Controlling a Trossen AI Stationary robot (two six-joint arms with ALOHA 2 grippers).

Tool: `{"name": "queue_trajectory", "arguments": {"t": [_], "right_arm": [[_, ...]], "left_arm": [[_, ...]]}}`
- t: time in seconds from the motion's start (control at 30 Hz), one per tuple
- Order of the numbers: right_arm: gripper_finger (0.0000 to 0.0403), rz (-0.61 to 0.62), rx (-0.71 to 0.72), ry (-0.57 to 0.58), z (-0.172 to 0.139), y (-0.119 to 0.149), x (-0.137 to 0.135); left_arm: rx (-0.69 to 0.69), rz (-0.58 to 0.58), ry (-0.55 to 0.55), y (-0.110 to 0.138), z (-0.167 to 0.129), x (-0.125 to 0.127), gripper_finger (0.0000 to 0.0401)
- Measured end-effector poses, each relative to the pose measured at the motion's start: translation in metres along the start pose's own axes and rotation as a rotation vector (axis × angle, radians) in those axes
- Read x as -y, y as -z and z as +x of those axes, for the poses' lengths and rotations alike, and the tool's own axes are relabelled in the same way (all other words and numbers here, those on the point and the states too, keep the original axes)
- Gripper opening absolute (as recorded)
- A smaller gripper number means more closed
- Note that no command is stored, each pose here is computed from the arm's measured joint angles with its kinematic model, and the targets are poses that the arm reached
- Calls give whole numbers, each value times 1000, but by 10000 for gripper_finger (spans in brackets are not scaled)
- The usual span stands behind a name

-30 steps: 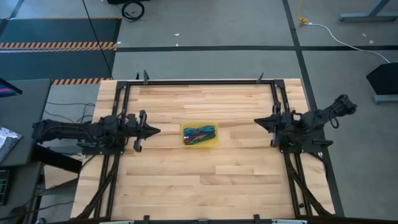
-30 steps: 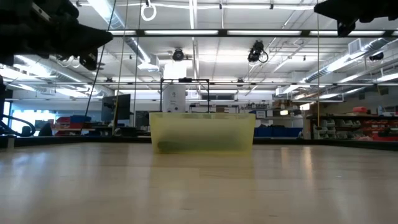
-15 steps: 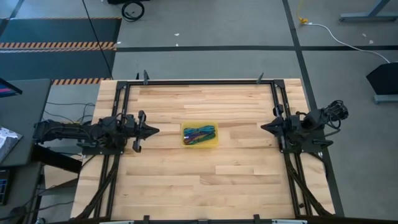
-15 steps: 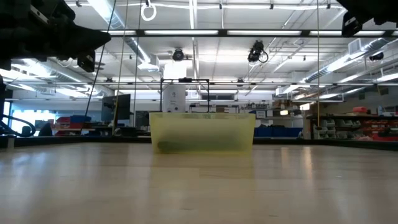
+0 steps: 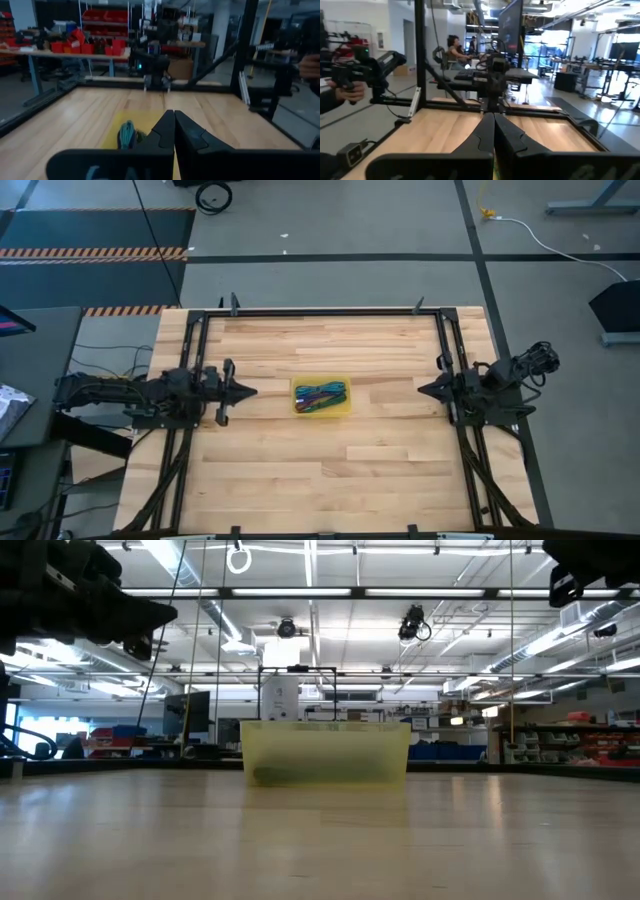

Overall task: Pick and place USB-C Cables
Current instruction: Return to Home Position

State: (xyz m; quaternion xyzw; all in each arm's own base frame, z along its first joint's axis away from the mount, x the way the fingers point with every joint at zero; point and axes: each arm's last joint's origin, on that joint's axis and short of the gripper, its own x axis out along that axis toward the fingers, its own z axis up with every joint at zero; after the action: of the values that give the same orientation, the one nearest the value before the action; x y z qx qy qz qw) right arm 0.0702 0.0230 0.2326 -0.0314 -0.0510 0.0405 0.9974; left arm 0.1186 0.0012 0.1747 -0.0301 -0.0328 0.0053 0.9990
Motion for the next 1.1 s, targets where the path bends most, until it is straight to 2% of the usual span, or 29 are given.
{"name": "queue_trajectory", "arguments": {"t": [0.17, 0.33, 0.43, 0.53, 0.87, 1.1], "right_arm": [[4, 19, -41, -13, 5, 18, -4], [4, 105, -63, -80, 12, 48, -11], [3, 130, -65, -79, 15, 62, -11], [3, 141, -45, -57, 17, 64, -8], [2, 125, -111, -39, 22, 70, 3], [2, 120, -143, -22, 24, 74, 10]], "left_arm": [[-27, 2, -2, 3, 0, 0, 4], [-27, 6, -2, 3, 0, 0, 4], [-18, 29, -1, 2, 0, 0, 4], [-20, 47, -4, 2, 0, 0, 5], [-28, 69, -56, 3, 0, -7, 5], [-28, 60, -19, 3, 0, -7, 5]]}}
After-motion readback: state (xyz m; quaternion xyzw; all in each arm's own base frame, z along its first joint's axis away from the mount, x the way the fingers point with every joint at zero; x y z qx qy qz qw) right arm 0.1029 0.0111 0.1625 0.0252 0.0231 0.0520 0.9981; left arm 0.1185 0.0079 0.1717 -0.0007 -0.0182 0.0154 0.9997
